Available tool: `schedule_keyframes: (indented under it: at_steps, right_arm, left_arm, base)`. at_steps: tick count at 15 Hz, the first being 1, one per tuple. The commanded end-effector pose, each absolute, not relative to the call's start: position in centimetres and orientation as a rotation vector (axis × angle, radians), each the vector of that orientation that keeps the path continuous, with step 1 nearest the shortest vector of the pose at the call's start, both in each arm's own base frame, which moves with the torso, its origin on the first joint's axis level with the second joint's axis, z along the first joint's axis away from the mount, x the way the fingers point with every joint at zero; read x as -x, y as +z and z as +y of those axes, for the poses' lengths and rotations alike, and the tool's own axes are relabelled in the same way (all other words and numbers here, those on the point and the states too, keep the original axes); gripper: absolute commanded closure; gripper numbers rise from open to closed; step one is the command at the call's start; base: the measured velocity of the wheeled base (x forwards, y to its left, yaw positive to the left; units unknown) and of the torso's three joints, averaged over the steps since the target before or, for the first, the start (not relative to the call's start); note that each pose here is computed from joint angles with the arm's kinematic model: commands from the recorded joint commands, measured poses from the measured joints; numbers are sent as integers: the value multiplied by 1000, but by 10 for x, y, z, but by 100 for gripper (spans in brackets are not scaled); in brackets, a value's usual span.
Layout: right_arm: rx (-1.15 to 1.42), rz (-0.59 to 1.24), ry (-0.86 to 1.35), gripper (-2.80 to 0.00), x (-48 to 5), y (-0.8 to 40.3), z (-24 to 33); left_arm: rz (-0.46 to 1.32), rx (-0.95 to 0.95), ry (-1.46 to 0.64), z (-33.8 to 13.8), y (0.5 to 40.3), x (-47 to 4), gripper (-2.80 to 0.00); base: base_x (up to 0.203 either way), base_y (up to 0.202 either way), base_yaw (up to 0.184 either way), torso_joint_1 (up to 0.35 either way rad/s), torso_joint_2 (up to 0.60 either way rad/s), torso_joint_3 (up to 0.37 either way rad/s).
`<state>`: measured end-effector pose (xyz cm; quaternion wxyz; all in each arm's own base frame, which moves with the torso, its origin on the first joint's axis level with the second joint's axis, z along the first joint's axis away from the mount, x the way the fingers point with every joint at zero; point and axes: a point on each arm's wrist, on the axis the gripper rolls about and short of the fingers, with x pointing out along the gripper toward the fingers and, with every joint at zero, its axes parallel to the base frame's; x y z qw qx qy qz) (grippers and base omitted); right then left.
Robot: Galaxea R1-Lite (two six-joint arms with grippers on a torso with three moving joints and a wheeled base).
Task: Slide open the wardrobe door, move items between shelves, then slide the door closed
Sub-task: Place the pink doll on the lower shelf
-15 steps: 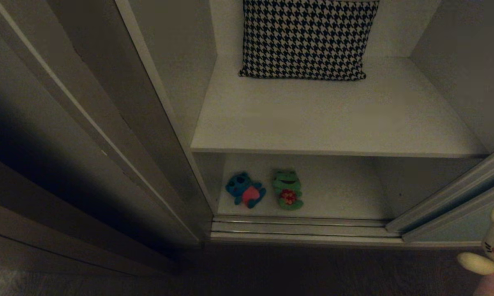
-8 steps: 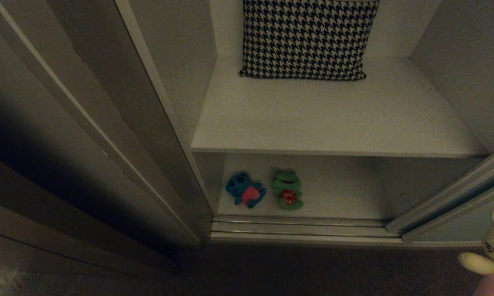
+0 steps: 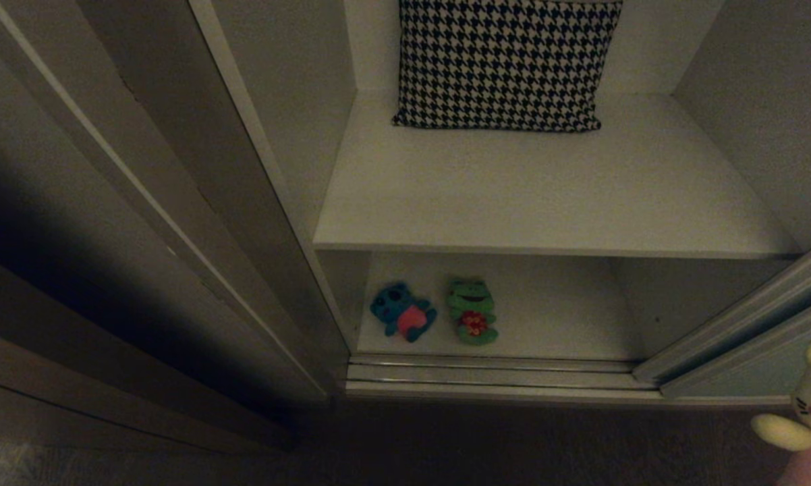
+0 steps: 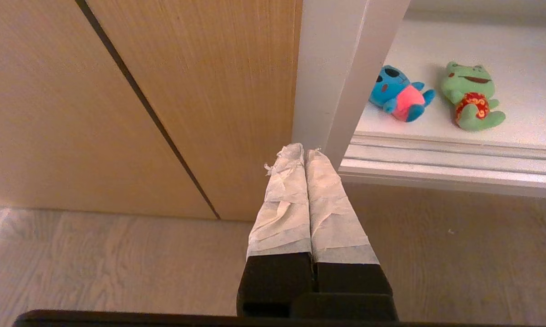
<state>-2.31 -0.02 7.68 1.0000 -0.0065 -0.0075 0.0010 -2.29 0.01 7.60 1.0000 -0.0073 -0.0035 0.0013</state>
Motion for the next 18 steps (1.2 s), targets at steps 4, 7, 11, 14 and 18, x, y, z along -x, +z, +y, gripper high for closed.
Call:
schedule_keyframes:
  at_steps: [4,7,11,14,18]
  right_arm:
    - [12,-16,3,0,23,77,0]
    - [12,-16,2,0,23,77,0]
    - [12,-15,2,0,23,77,0]
    - [12,-17,2,0,23,77,0]
    - [17,-15,1,0,23,77,0]
  left_arm:
    - [-6,20,3,0,76,23,0]
    - [-1,22,3,0,76,23,0]
    - [4,25,3,0,76,23,0]
    - [3,25,3,0,77,23,0]
    - [5,25,3,0,76,23,0]
  base:
    - [0,0,0,0,0,0]
    - [0,0,0,0,0,0]
    - [0,0,0,1,3,-93]
    - [0,0,0,3,1,-184]
    - [0,0,0,3,3,-199]
